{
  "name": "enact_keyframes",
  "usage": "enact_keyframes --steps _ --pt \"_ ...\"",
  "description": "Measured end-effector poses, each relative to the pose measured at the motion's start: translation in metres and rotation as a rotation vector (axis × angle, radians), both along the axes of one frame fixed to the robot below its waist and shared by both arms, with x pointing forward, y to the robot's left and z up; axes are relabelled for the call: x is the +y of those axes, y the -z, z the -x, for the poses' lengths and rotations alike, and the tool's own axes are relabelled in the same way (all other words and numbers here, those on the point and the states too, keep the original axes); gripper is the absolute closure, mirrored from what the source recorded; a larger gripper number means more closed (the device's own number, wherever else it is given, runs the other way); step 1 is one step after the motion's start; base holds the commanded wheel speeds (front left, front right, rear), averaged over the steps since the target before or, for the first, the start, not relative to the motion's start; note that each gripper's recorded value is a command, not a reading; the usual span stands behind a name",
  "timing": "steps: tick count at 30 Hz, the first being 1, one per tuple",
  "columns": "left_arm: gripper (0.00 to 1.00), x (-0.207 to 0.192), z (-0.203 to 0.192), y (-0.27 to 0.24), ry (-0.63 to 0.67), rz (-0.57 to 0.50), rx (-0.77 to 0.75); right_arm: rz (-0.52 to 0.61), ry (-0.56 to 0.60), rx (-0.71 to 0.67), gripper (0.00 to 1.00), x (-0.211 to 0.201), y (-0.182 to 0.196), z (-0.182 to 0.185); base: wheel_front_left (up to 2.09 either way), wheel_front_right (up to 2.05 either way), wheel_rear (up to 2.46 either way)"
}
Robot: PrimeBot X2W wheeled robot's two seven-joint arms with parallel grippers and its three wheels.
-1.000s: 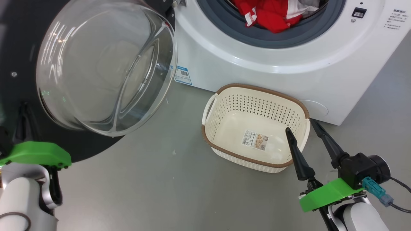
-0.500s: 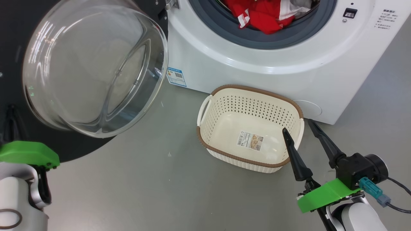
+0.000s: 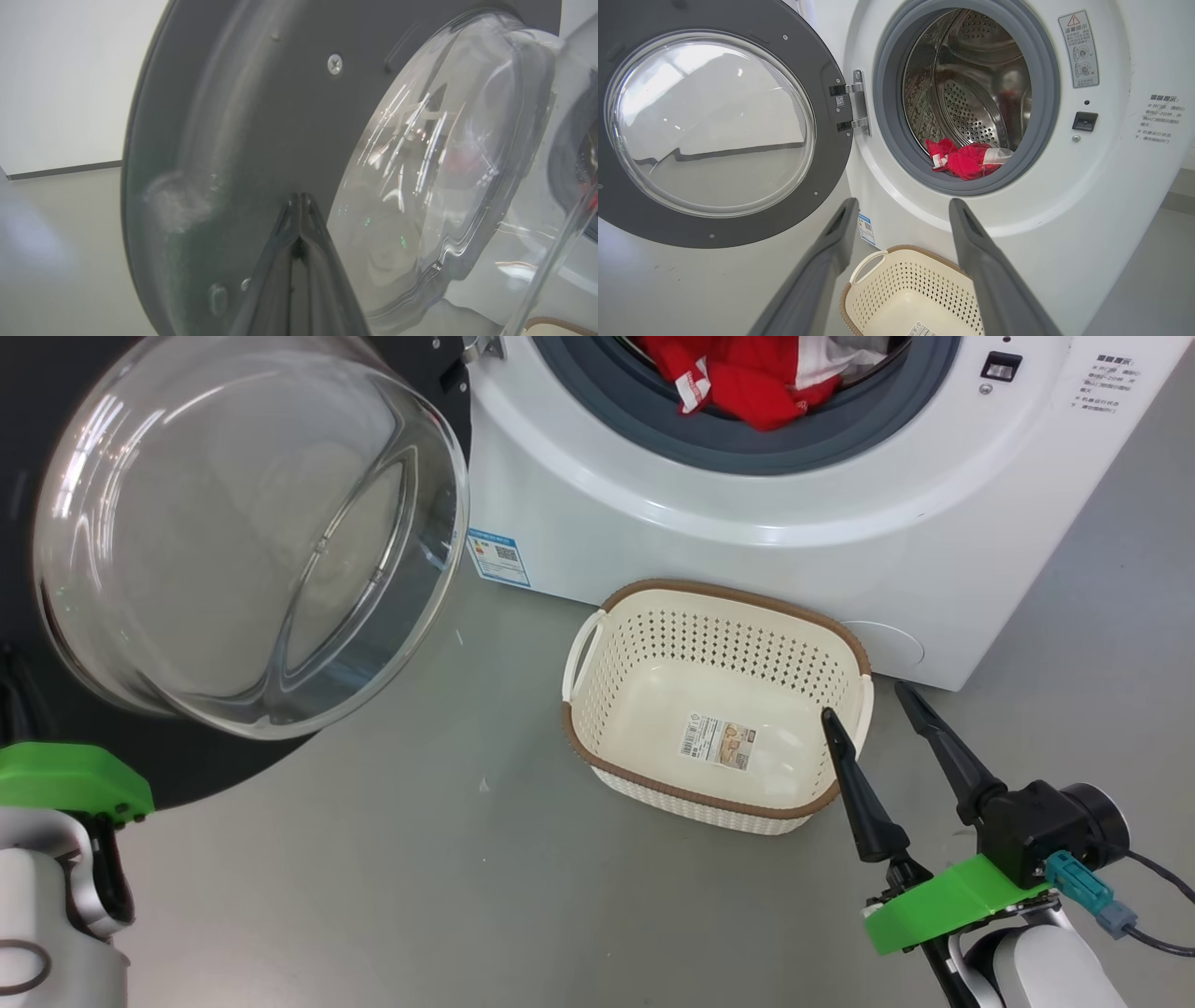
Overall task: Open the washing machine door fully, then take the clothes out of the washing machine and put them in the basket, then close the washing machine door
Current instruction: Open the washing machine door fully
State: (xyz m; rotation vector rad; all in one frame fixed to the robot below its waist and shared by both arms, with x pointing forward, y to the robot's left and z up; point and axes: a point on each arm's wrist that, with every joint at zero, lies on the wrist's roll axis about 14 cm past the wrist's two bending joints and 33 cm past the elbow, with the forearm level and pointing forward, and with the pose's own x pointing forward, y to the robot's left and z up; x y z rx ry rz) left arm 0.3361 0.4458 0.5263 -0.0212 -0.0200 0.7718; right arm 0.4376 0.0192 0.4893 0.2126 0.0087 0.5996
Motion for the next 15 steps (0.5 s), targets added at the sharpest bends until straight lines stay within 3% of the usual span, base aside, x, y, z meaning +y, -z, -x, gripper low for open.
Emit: enact_keyframes --steps 5,10,12,14,15 --pt "1.00 -0.005 -0.005 -0.011 0.011 0.004 -0.057 -0.001 0.002 0.001 0.00 -0.001 0.000 0.001 0.00 0.00 0.00" --pt "1.00 -0.011 -0.010 -0.043 0.032 -0.058 -0.141 -0.004 0.002 0.002 0.00 -0.001 -0.001 0.003 0.00 0.00 0.00" --pt "0.75 -0.018 -0.011 -0.050 0.046 -0.075 -0.166 -0.005 0.006 -0.001 0.00 -0.003 -0.002 0.003 0.00 0.00 0.00" --pt "0.56 -0.027 -0.012 -0.058 0.064 -0.092 -0.195 -0.002 0.009 0.002 0.00 -0.004 -0.001 0.003 0.00 0.00 0.00" --pt "0.24 -0.032 -0.013 -0.063 0.075 -0.103 -0.212 -0.003 0.011 0.003 0.00 -0.004 0.000 0.004 0.00 0.00 0.00"
